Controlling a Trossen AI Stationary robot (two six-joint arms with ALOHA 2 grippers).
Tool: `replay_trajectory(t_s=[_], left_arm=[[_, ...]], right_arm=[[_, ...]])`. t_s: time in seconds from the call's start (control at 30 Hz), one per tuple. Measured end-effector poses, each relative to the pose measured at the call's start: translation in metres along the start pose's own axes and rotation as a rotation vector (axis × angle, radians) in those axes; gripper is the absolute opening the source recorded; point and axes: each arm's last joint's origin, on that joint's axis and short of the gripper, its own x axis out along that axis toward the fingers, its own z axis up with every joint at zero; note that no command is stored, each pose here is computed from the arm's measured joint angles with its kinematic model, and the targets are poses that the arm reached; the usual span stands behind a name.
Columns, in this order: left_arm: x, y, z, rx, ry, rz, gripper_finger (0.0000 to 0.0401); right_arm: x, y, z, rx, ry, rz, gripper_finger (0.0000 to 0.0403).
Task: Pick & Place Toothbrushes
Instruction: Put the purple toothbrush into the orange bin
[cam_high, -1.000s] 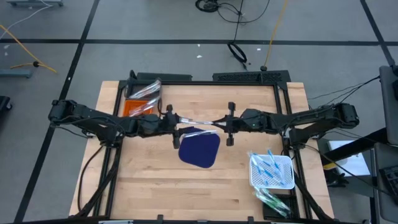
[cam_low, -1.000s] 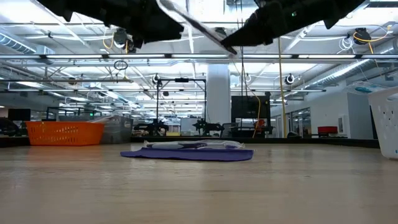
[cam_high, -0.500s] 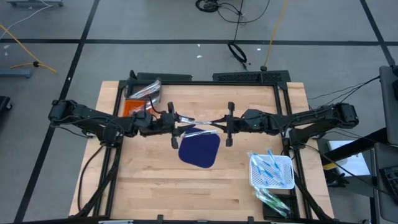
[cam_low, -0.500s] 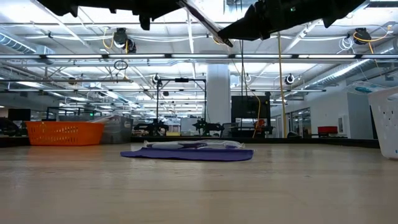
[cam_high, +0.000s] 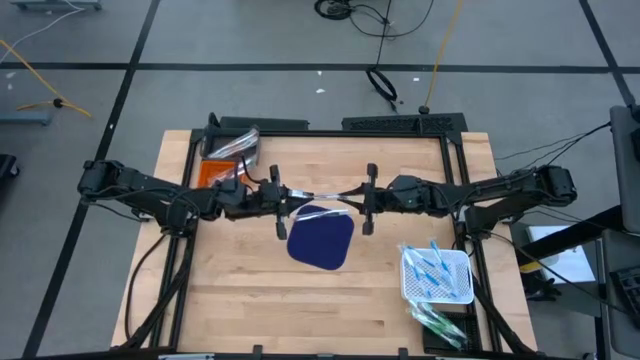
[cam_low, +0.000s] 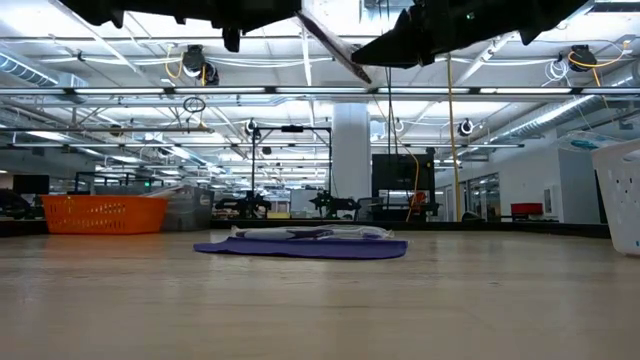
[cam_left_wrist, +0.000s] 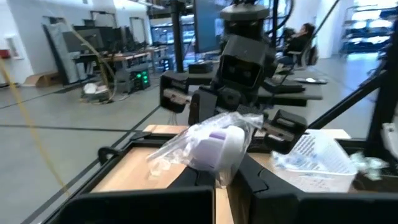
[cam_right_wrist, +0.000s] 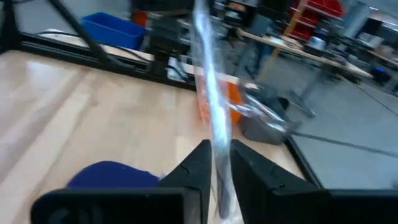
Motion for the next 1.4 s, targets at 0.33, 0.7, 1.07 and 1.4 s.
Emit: replay_trajectory(t_s=[0.33, 0.7, 1.07, 1.4], left_arm=[[-0.017, 0.010, 0.002, 0.043, 0.155, 0.207, 0.0003], [-0.082, 0.048, 0.017, -0.058, 0.517, 0.642, 0.0002], [-0.106, 0.082, 0.017, -0.166, 0.958, 0.820, 0.0002], [-0.103, 0.107, -0.008, -0.202, 1.288, 0.858, 0.0002]], right_arm=[[-0.001, -0.001, -0.010, 0.014, 0.121, -0.107, 0.0098], [-0.001, -0.001, -0.012, 0.042, 0.145, -0.099, 0.0105], [-0.003, 0.002, -0.023, 0.039, 0.140, -0.100, 0.0105], [-0.004, 0.004, -0.029, 0.042, 0.120, -0.105, 0.0104]])
